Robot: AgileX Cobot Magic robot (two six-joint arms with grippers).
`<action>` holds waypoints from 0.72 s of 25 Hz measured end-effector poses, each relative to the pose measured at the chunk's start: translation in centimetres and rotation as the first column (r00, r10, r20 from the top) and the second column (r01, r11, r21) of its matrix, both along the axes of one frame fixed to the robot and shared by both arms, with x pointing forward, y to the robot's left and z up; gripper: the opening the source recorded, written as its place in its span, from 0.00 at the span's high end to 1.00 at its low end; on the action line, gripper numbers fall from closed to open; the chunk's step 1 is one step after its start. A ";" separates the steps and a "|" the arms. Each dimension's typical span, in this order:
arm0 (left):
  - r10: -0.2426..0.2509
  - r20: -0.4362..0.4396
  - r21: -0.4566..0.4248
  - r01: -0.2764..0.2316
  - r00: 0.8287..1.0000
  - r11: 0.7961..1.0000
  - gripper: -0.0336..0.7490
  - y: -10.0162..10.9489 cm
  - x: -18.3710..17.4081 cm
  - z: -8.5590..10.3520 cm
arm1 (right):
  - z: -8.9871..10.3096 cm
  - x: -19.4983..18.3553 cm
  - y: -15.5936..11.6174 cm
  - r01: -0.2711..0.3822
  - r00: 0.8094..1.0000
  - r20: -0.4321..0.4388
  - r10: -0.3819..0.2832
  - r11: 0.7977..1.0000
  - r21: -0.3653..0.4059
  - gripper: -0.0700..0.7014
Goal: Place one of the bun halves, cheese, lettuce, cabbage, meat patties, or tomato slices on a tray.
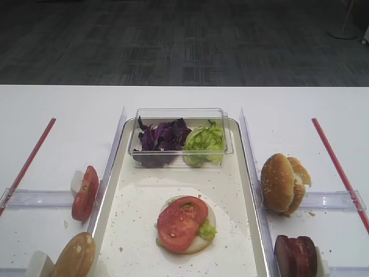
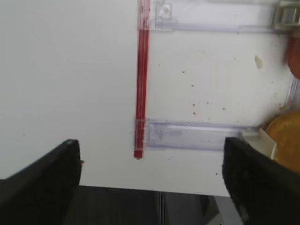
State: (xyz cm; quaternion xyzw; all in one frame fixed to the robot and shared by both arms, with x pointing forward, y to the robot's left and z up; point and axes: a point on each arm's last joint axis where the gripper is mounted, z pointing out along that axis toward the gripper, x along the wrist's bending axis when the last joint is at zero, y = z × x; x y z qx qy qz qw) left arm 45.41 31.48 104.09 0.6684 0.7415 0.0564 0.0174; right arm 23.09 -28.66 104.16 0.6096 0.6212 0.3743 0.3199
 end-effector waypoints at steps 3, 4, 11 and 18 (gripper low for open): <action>0.008 0.015 -0.020 -0.008 1.000 1.000 0.23 -0.3 -2.5 -0.3 | 0.0 0.0 0.0 0.000 1.000 0.000 0.000 1.000 0.000 0.68; 0.010 0.026 -0.028 -0.010 1.000 1.000 0.23 -0.4 -3.2 -0.3 | 0.0 0.0 0.0 0.000 1.000 0.000 0.000 1.000 0.000 0.68; 0.022 0.097 -0.051 -0.017 0.995 0.999 0.23 -0.8 -8.3 -0.9 | 0.0 0.0 0.0 0.000 1.000 0.000 0.000 1.000 0.000 0.68; 0.019 0.254 -0.044 -0.008 0.967 0.999 0.23 -0.9 -12.5 -0.6 | 0.0 0.0 0.0 0.000 1.000 0.000 0.000 1.000 0.000 0.68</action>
